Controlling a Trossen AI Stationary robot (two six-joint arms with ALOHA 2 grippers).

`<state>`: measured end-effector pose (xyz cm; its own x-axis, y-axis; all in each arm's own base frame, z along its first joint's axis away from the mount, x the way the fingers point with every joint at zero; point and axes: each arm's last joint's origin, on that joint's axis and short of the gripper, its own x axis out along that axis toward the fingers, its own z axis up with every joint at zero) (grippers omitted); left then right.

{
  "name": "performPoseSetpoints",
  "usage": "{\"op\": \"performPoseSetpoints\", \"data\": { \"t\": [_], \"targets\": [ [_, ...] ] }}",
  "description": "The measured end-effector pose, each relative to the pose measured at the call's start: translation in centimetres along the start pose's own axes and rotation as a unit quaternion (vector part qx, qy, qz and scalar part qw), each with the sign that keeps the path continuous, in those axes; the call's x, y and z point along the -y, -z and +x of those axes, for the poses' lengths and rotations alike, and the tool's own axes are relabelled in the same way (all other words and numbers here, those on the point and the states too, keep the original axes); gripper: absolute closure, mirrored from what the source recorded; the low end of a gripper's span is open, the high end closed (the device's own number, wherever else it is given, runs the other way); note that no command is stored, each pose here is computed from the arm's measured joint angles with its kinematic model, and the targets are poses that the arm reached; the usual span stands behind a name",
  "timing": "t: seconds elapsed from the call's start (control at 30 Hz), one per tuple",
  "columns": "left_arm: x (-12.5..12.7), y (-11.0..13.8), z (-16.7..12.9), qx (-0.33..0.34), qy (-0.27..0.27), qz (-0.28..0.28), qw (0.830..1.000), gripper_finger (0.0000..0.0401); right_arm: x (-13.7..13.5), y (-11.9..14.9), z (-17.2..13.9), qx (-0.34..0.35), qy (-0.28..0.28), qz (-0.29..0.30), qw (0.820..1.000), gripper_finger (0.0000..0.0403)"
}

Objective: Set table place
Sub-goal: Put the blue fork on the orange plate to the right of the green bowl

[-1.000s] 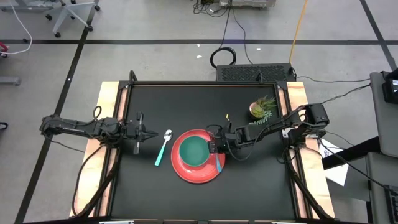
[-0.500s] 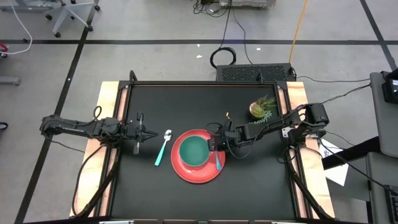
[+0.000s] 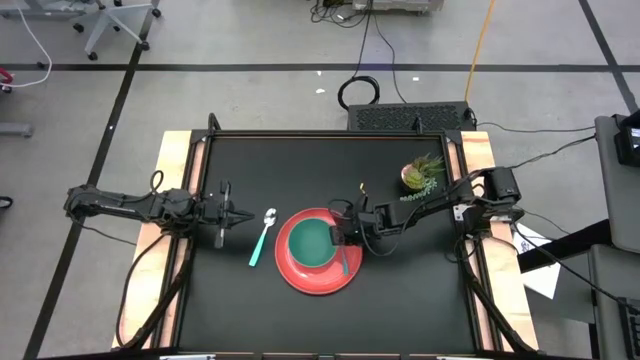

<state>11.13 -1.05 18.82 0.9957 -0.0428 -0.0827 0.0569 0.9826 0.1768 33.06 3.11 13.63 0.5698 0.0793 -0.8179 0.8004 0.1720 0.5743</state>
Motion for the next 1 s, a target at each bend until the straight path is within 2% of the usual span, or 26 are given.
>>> {"op": "performPoseSetpoints", "data": {
  "t": [0.43,1.0],
  "targets": [
    [0.00,0.00,0.00,0.000,0.000,-0.001,1.000,0.0375,0.03,0.01,0.03,-0.001,0.001,-0.001,1.000,0.0400],
    [0.01,0.06,0.00,-0.003,0.001,-0.001,1.000,0.0375,0.06,0.06,0.05,-0.001,0.003,-0.032,0.999,0.0399]
  ]
}}
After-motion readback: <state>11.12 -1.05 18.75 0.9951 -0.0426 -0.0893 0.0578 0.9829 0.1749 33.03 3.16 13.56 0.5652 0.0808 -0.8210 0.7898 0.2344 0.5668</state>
